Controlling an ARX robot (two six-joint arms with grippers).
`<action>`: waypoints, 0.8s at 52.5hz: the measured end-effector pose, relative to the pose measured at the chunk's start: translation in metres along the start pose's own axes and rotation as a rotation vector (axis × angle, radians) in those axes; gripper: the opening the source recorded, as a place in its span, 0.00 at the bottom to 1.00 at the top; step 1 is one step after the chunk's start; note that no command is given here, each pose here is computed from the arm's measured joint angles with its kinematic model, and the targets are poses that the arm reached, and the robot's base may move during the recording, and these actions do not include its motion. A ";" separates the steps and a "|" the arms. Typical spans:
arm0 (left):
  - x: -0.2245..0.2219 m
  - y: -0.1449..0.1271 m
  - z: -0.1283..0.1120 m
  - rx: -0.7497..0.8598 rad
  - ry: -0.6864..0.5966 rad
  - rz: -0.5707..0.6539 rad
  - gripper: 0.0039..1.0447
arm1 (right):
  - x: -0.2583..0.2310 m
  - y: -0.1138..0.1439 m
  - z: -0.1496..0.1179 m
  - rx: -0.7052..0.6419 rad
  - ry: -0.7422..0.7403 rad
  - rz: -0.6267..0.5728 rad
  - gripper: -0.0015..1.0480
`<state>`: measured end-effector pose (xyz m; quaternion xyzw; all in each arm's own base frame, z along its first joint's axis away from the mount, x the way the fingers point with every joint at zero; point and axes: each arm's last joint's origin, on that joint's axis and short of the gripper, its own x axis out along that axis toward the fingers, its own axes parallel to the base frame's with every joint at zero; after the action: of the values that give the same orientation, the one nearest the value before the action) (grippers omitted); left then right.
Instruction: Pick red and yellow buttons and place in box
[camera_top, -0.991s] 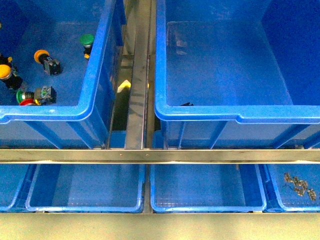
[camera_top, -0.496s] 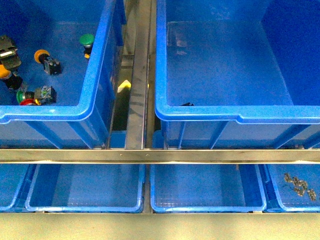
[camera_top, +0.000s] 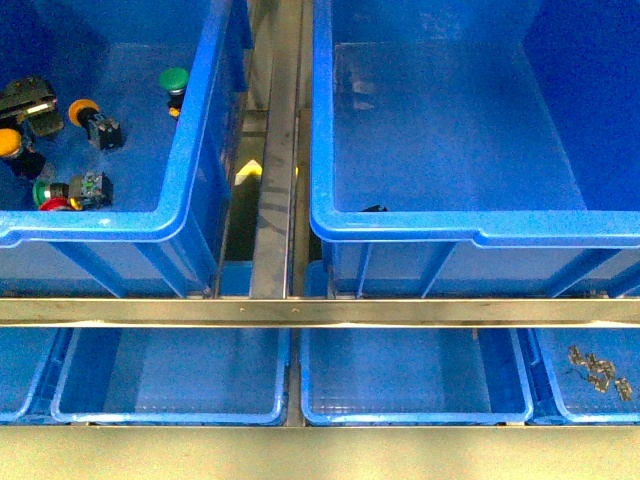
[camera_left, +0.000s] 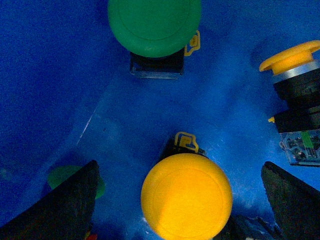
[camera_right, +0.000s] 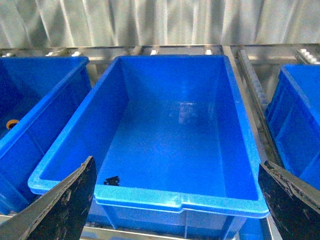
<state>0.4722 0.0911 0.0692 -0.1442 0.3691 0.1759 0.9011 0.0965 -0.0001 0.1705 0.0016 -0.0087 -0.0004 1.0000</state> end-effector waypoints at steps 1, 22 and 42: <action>0.001 0.000 0.000 0.000 0.002 0.000 0.93 | 0.000 0.000 0.000 0.000 0.000 0.000 0.94; 0.004 0.001 0.001 -0.002 0.007 -0.014 0.64 | 0.000 0.000 0.000 0.000 0.000 0.000 0.94; 0.004 0.002 0.001 0.009 0.012 -0.022 0.33 | 0.000 0.000 0.000 0.000 0.000 0.000 0.94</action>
<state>0.4748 0.0947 0.0664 -0.1451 0.3737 0.1632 0.9015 0.0965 -0.0001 0.1705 0.0016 -0.0087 -0.0004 1.0000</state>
